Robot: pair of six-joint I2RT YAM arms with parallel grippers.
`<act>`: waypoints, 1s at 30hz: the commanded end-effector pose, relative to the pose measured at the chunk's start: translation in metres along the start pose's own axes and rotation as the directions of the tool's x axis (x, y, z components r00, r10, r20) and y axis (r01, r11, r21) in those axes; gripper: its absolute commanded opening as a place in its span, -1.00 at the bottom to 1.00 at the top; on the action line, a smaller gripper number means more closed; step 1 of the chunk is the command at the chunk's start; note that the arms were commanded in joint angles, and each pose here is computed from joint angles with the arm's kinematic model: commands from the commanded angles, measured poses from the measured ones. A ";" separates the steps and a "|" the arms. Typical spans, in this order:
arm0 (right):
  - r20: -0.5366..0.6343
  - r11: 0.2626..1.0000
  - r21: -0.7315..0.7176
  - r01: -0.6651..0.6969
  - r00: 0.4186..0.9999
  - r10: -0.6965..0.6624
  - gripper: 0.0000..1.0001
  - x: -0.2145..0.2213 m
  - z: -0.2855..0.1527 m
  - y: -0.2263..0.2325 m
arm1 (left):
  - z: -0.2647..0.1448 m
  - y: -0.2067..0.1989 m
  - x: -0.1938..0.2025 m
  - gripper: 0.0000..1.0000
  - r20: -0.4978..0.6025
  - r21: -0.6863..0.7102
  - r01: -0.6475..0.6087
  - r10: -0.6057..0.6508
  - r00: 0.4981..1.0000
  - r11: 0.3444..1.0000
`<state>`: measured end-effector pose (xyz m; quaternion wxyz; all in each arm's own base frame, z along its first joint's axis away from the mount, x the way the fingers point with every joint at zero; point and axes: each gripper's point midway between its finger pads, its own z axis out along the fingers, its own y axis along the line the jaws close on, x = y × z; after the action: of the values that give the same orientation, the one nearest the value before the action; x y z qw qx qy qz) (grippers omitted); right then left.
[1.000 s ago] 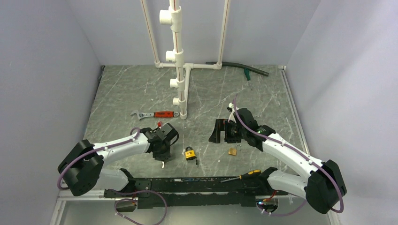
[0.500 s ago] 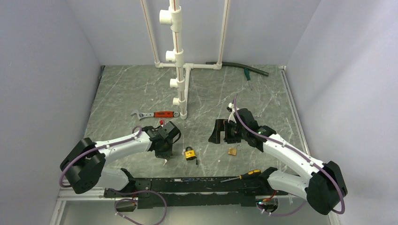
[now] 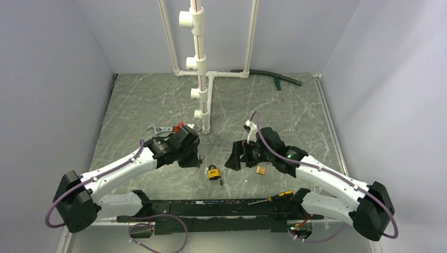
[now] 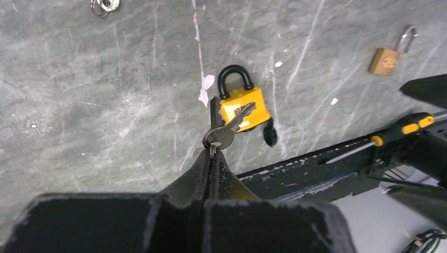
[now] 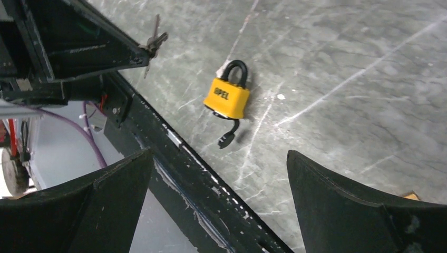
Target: Unlock with the key
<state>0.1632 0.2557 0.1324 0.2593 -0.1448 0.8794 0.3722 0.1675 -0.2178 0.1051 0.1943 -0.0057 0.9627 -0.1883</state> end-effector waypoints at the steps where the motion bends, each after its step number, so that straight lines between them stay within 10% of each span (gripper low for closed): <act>1: 0.143 0.991 -0.089 0.097 0.986 -0.083 0.97 -0.026 -0.009 0.035 | -0.029 -0.033 -0.029 -1.00 0.099 0.113 0.058 -0.069 0.993 0.992; 30: 0.438 0.988 -0.036 0.152 0.891 -0.121 -0.09 -0.080 0.004 0.081 | -0.060 -0.131 -0.097 -1.00 0.165 0.439 0.181 -0.277 0.947 0.880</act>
<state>0.1817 0.3102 0.1854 0.4267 -0.1395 0.8039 0.3901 0.2212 -0.2964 0.2069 0.2584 -0.1016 0.8883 -0.3658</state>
